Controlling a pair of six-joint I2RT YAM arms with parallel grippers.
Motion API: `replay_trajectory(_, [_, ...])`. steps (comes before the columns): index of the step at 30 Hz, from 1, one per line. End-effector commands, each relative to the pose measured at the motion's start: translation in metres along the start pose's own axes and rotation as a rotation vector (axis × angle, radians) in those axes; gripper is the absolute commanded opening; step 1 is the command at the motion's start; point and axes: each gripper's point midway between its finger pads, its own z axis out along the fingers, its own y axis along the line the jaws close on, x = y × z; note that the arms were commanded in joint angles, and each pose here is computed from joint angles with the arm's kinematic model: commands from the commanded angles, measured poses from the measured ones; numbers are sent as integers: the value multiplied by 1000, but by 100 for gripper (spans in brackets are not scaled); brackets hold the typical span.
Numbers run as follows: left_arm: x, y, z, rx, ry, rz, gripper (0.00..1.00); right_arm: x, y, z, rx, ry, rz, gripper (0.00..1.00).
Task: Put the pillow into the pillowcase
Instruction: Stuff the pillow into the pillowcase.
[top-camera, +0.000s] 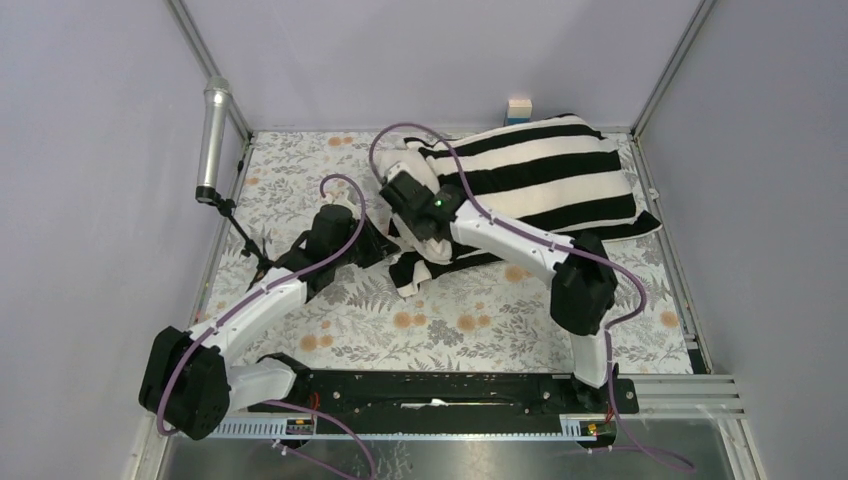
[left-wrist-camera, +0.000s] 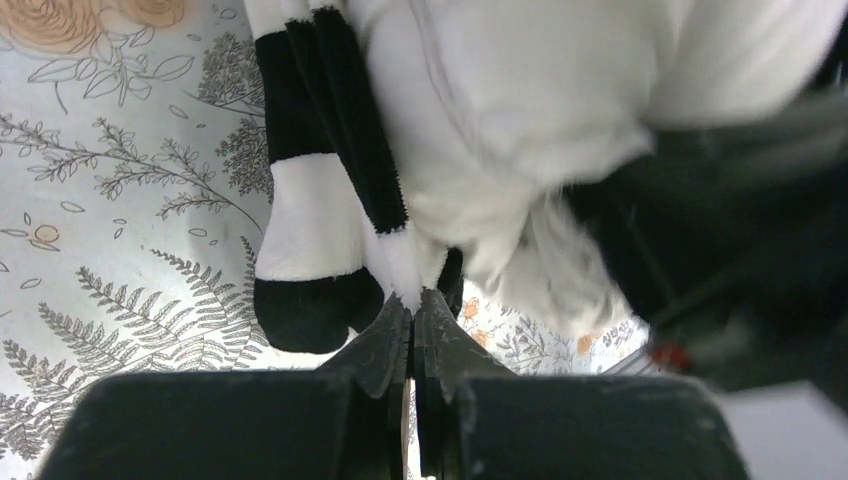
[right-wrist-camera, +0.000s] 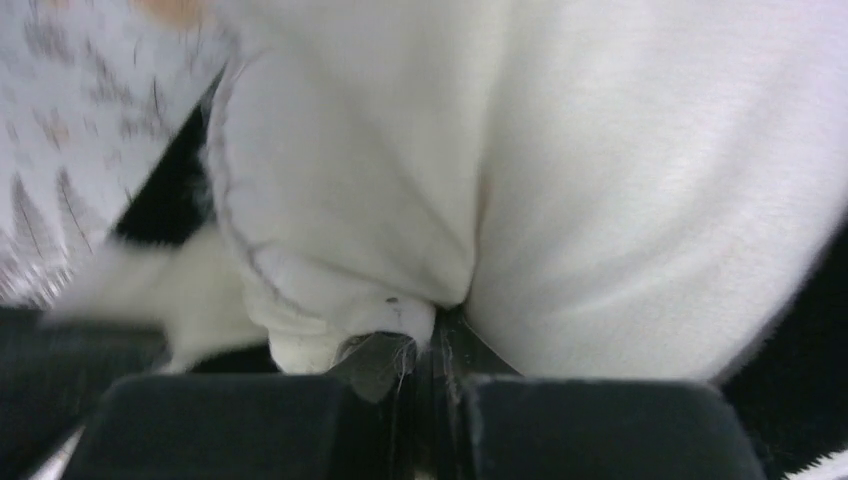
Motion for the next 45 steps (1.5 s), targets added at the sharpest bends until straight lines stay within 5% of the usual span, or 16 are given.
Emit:
replay_trajectory(1, [-4, -44, -29, 193, 20, 130, 0, -10, -53, 32, 48, 105, 285, 0])
replay_trajectory(8, [-6, -83, -55, 366, 35, 213, 0, -22, -58, 86, 107, 95, 627, 0])
replay_trajectory(11, [-23, -105, -67, 430, -30, 207, 0, 9, -53, 104, 185, 58, 669, 0])
replay_trajectory(20, [-52, -162, -69, 635, -53, 57, 0, 76, 20, 119, 30, 10, 816, 0])
replay_trajectory(26, [-36, -131, -44, 556, -13, 12, 0, 33, 74, 104, -355, -69, 839, 0])
replay_trajectory(27, [-31, -122, -40, 530, -6, 6, 0, 24, 75, 95, -398, -82, 819, 5])
replay_trajectory(31, [-15, -76, -30, 404, 16, -39, 0, -18, 57, 47, -450, -162, 721, 52])
replay_trajectory(33, [-14, -56, -28, 338, 14, -55, 0, -28, 48, 29, -450, -169, 686, 60])
replay_trajectory(45, [-21, -34, -25, 226, -20, -56, 0, -60, 16, -41, -346, -197, 545, 48])
